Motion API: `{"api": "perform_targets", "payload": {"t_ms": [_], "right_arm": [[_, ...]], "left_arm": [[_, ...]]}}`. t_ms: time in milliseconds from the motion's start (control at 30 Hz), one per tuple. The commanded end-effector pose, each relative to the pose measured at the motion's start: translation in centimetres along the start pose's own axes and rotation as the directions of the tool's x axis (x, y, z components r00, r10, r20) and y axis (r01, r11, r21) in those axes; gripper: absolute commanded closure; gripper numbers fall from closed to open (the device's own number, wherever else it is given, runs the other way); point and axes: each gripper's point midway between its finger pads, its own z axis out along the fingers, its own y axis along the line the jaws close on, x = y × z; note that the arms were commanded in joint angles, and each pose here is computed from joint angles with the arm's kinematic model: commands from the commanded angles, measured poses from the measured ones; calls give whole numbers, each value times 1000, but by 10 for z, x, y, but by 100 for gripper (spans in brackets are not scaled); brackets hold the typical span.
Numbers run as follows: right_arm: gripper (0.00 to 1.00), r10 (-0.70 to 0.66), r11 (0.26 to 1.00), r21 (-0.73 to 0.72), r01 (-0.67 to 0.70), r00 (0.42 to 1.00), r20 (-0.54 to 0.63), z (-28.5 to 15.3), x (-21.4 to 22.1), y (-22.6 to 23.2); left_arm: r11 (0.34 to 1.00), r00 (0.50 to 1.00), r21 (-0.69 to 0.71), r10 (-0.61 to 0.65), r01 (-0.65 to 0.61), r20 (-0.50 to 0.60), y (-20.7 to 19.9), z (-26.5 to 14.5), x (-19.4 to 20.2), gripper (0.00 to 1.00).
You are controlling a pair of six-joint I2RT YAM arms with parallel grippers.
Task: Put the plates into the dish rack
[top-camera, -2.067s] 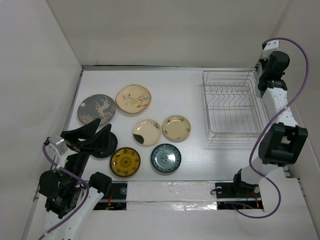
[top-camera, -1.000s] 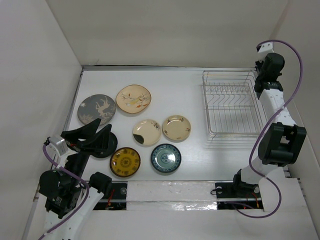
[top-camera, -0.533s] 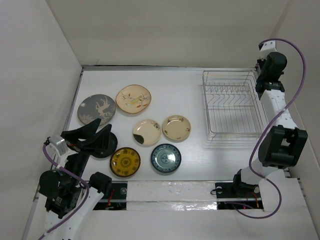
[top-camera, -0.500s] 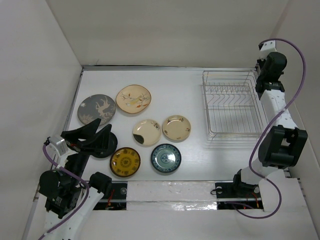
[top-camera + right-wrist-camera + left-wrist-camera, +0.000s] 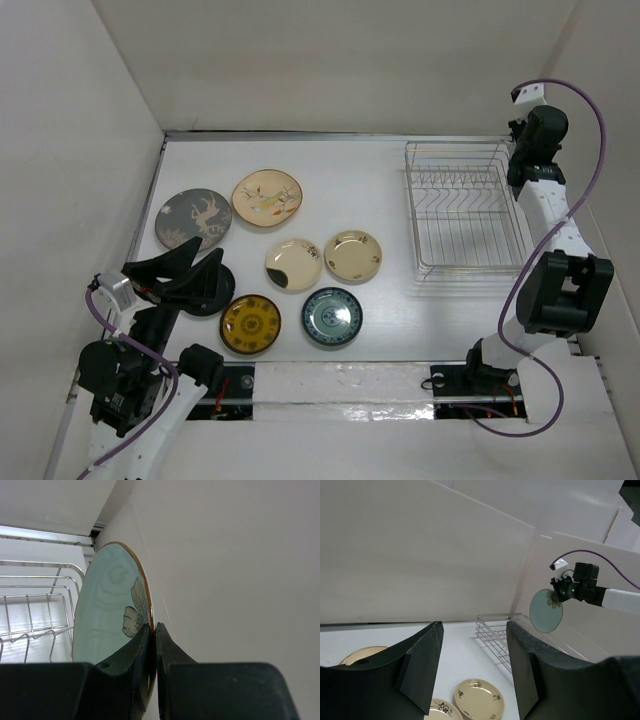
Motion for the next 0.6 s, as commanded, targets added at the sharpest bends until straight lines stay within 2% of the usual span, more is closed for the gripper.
{"api": "perform_targets", "payload": {"t_ms": [0,567], "right_arm": [[100,43,995,86,-58,986,162,-9,-51,-26],[100,-9,998,59,3,995,95,2,-16,6]], "left_arm": [[999,998,40,5,-7,55,-10,-2,-18,50],[999,999,39,7,-8,51,-9,-1,-17,50]]}}
